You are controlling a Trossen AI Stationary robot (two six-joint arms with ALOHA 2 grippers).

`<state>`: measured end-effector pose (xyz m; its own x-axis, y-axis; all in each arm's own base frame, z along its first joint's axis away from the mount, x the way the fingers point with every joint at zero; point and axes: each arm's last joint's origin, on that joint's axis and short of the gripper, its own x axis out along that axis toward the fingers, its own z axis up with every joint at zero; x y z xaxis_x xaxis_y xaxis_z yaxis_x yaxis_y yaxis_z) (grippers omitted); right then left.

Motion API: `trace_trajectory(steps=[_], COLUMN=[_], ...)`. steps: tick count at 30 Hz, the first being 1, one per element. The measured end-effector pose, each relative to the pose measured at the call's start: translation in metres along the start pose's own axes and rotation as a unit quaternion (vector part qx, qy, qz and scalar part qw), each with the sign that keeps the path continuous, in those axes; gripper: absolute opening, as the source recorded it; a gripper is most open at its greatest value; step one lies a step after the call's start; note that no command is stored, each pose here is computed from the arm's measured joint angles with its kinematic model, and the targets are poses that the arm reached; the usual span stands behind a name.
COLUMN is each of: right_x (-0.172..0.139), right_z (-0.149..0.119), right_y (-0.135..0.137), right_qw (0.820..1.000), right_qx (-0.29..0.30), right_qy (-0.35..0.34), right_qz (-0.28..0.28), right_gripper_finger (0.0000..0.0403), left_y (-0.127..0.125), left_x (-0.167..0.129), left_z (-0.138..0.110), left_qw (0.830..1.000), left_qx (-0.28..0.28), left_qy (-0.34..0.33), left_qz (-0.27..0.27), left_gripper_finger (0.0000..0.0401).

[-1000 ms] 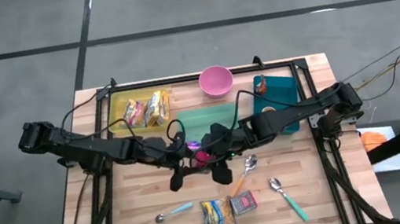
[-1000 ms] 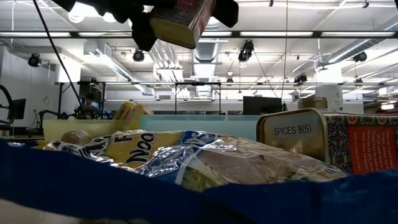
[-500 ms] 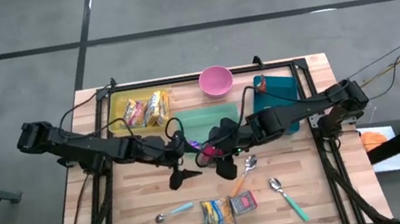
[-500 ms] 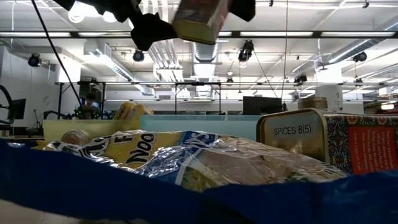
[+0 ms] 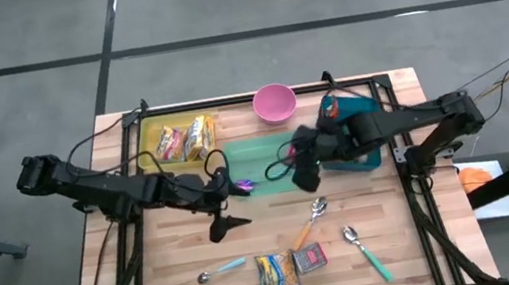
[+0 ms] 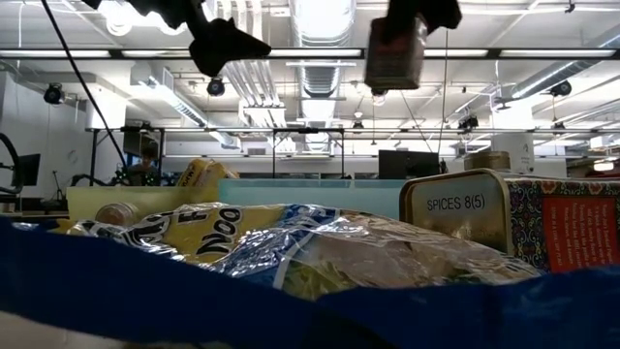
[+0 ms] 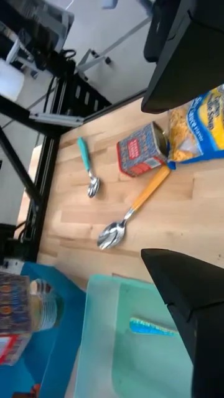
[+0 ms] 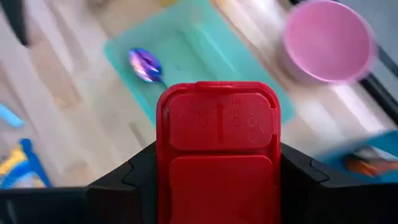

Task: Pick & Place Food Item
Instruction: Put the left red seasoning can into the blue bin

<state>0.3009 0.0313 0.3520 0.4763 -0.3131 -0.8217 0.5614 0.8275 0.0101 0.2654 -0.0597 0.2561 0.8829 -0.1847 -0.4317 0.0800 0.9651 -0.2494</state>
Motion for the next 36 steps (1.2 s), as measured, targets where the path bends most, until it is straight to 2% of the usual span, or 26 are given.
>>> trace_trajectory(steps=[7,11,16,21,29,36], right_x=[-0.017,-0.021,-0.018,-0.005,0.037,0.063], right_z=[-0.004,-0.016,-0.038,-0.059,-0.070,-0.079], right_y=[-0.047,-0.087,-0.136,-0.174,-0.207,-0.226], right_qw=[0.998,0.992,0.970,0.943,0.930,0.917], right_qx=[0.042,0.110,0.220,0.299,0.344,0.363], right_qy=[0.009,0.012,0.019,0.044,0.061,0.106], right_qz=[-0.039,-0.065,-0.101,-0.136,-0.115,-0.128], right_gripper_finger=[0.0205,0.0205,0.0205,0.0205,0.0205,0.0205], left_y=[-0.001,-0.001,0.000,0.001,0.001,0.001], left_x=[-0.008,-0.013,-0.015,-0.015,-0.015,-0.015], left_z=[0.003,0.001,-0.002,-0.002,-0.002,-0.003], left_qw=[1.000,1.000,1.000,1.000,1.000,1.000], left_qx=[0.004,0.004,0.011,0.014,0.017,0.023], left_qy=[-0.007,-0.012,-0.013,-0.013,-0.013,-0.009], left_qz=[-0.002,-0.001,0.001,0.003,0.007,0.008], left_gripper_finger=[0.0379,0.0379,0.0379,0.0379,0.0379,0.0379])
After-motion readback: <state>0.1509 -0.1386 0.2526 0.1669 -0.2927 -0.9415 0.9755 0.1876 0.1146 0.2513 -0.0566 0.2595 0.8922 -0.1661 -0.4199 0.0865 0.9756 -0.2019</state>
